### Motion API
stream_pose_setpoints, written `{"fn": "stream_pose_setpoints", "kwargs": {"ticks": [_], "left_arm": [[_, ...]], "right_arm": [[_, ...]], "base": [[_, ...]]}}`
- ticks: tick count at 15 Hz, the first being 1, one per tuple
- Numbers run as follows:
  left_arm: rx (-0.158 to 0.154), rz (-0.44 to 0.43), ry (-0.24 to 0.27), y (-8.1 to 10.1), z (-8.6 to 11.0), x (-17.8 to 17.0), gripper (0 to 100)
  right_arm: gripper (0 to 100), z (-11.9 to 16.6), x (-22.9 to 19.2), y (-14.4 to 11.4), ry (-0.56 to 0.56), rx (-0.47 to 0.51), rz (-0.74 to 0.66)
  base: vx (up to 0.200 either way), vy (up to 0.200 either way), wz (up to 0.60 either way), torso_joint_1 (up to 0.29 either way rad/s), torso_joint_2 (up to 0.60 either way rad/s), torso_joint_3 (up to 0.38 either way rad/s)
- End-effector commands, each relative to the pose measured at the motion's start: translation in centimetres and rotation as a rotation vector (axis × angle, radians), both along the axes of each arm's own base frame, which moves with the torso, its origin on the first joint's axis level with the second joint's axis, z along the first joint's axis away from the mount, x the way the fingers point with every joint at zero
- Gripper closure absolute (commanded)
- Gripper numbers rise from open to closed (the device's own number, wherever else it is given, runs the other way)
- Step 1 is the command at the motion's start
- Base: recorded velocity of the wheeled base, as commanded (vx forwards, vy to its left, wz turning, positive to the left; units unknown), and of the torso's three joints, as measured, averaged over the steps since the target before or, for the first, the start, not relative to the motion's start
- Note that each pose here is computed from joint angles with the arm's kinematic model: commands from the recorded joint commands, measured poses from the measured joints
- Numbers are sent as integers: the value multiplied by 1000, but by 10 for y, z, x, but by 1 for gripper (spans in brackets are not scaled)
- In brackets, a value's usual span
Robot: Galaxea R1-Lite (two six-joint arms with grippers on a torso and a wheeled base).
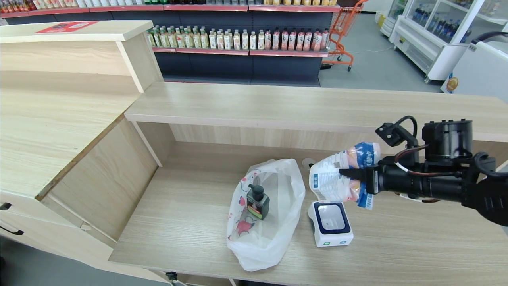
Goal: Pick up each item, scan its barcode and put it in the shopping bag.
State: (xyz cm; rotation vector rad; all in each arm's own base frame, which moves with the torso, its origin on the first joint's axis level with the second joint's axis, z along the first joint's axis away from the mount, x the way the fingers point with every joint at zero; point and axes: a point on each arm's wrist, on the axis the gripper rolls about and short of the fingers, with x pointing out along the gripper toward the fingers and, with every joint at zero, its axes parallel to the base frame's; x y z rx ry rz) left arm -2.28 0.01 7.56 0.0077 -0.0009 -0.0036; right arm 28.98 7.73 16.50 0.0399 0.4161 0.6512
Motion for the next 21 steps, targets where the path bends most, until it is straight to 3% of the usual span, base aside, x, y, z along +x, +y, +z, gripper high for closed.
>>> {"fn": "stream_pose_setpoints", "kwargs": {"ticks": [1,6,11,21], "left_arm": [[0,1,1,0,0,0,0],[0,1,1,0,0,0,0],[0,2,1,0,0,0,0],[0,1,1,0,0,0,0]], "right_arm": [[100,-15,13,23,29,-31,37],[100,-52,35,50,102,-77,73],[100,-84,73,78,38,-133,105],[100,-106,94,106,5,-151,152]], "base": [[0,0,0,0,0,0],[0,0,0,0,0,0],[0,0,0,0,0,0],[0,0,0,0,0,0]]}}
